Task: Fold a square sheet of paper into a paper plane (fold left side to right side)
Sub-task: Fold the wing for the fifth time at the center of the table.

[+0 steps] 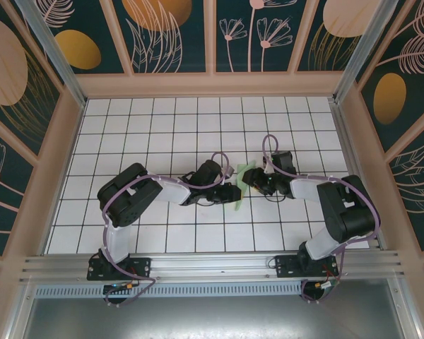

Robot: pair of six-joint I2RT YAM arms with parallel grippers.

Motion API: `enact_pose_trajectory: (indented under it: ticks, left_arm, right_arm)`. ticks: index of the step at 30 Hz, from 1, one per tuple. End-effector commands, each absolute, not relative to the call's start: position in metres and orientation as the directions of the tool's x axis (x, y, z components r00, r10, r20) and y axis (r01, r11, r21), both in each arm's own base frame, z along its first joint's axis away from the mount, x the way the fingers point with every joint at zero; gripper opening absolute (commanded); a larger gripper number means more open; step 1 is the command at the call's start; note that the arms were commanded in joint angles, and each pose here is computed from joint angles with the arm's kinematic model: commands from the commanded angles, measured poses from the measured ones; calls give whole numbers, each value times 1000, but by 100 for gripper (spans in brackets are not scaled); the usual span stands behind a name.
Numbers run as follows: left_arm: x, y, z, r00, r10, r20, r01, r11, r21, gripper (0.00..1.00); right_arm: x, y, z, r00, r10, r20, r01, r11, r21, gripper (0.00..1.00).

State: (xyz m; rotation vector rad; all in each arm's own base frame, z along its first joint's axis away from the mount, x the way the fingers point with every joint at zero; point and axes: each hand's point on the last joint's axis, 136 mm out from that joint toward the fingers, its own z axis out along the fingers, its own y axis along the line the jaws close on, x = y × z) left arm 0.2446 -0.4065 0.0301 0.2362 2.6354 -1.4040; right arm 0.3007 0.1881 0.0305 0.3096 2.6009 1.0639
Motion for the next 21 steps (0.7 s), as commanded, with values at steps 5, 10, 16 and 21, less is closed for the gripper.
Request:
enact_pose_trajectory:
  ticks: [5,10,16,21]
  left_arm:
    - [255,-395,48,-965,41,-259,238,551,-800,40]
    - [262,-390,59,-959,25,-281,249,544,-801,48]
    - [264,-398,61,-959,40,-280,260,519,-815,48]
    - [268,-400,51,-963,43,-265,247,533,-809,46]
  right_arm:
    - [291,184,5,-938,310,-154,138,743,655,49]
    - [292,184,6,-938,309,-155,136,742,657,49]
    - [292,185,8,-939,306,-159,131,744,655,50]
    - [292,183,8,-939,307,-159,133,746,653,50]
